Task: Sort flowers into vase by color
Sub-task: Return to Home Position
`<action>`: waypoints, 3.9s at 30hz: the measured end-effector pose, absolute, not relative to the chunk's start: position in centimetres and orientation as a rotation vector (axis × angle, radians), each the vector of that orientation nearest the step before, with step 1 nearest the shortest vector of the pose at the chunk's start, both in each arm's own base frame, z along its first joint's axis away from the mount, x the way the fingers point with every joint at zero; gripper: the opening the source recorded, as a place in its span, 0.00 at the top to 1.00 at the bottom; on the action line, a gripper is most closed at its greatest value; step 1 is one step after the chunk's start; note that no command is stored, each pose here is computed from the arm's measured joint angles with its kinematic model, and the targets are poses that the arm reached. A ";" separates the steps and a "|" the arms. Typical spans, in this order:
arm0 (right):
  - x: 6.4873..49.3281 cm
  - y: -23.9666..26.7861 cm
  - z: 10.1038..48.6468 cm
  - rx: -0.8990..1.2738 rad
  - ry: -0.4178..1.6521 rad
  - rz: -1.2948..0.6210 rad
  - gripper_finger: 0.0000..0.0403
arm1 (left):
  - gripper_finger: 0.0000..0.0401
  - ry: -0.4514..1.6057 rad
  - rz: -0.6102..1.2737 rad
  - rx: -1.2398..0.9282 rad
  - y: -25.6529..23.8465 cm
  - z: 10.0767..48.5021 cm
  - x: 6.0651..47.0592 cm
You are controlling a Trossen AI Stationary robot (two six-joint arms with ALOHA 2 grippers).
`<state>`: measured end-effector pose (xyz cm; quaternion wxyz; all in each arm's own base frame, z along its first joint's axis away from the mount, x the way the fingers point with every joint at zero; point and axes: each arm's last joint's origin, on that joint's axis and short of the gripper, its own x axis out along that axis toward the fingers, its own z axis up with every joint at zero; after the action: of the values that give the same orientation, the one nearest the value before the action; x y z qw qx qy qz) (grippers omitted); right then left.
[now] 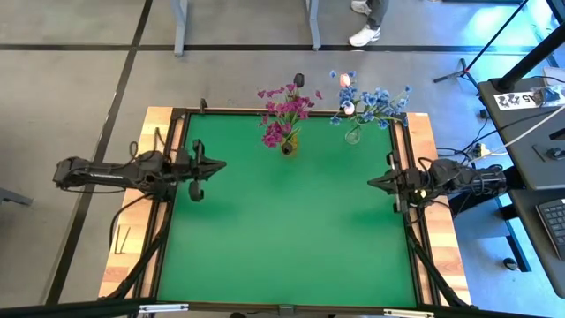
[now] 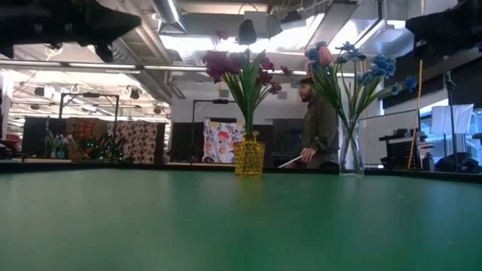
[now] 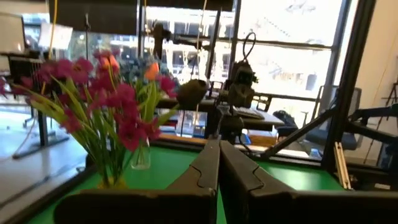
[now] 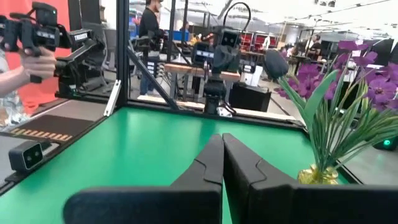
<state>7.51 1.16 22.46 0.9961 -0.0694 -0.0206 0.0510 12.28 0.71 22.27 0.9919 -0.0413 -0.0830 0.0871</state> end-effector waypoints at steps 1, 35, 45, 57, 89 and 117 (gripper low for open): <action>7.5 1.2 22.5 -0.139 -0.044 0.102 1.00 | 1.00 -0.175 0.175 -0.078 0.7 22.4 11.9; 9.6 1.5 17.0 -0.160 -0.036 0.099 1.00 | 1.00 -0.107 0.065 -0.126 0.3 17.5 9.7; 9.6 1.5 17.0 -0.168 -0.035 0.084 1.00 | 1.00 -0.051 0.080 -0.178 0.4 17.0 9.7; 9.6 0.9 17.1 -0.149 -0.053 -0.114 0.98 | 1.00 -0.059 0.079 -0.200 0.4 17.0 9.7; 9.6 1.0 17.1 -0.147 -0.051 -0.091 0.97 | 1.00 -0.050 0.065 -0.201 0.3 17.0 9.7; 9.6 1.0 17.1 -0.147 -0.050 -0.090 0.97 | 1.00 -0.050 0.065 -0.201 0.3 17.0 9.7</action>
<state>9.62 1.00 17.10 0.9960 -0.0734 -0.0252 -0.0450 9.72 0.33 16.96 0.9941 -0.1001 -0.0250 0.0324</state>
